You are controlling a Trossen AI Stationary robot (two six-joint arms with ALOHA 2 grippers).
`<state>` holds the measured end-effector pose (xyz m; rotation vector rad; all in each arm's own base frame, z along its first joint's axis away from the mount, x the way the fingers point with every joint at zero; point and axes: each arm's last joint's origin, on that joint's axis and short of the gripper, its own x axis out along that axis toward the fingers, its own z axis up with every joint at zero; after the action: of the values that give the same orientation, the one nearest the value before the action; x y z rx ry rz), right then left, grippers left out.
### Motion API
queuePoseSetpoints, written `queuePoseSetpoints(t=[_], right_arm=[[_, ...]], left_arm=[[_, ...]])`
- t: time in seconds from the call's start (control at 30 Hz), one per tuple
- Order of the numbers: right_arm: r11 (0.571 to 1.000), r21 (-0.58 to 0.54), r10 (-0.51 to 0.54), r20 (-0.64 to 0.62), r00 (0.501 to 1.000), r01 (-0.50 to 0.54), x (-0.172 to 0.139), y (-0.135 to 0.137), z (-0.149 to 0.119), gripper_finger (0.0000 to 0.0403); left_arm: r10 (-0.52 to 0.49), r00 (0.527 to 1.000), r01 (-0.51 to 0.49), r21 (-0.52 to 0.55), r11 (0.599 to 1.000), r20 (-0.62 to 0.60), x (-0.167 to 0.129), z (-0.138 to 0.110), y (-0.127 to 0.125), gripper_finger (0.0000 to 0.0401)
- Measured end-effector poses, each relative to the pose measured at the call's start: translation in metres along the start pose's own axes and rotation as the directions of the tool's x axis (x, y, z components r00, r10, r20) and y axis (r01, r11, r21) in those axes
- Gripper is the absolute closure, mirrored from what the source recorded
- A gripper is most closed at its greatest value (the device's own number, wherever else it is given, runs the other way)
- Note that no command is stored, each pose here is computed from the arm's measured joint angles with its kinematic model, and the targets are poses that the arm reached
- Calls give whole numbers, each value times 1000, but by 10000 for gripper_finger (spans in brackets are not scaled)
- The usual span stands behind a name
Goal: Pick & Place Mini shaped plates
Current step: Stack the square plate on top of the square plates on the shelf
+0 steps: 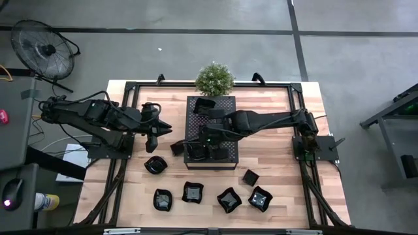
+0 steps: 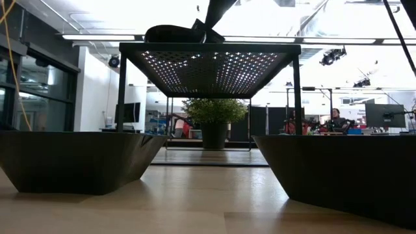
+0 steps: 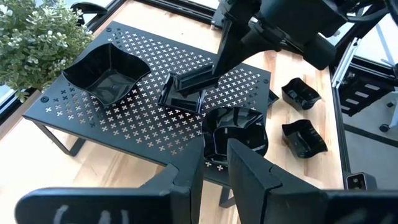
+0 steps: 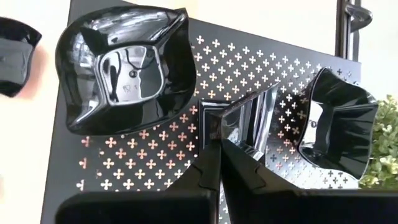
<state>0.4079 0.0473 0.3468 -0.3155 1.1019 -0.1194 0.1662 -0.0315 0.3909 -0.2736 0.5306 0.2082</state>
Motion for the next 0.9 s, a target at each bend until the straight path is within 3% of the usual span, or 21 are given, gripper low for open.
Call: queuePoseSetpoints(t=[0.27, 0.67, 0.9], right_arm=[[1000, 19, 2, -23, 1000, -1, 11, 0, 1, 403], [995, 18, -99, -65, 993, 100, 19, 1, 0, 403], [992, -77, -108, -89, 990, 101, 18, 0, -3, 403]], left_arm=[[3, 1000, -3, 3, 1000, -7, 0, -1, 0, 332], [1, 1000, -1, 6, 1000, -15, 0, -1, 0, 332], [0, 1000, 0, 11, 1000, -15, 0, -1, 0, 332]])
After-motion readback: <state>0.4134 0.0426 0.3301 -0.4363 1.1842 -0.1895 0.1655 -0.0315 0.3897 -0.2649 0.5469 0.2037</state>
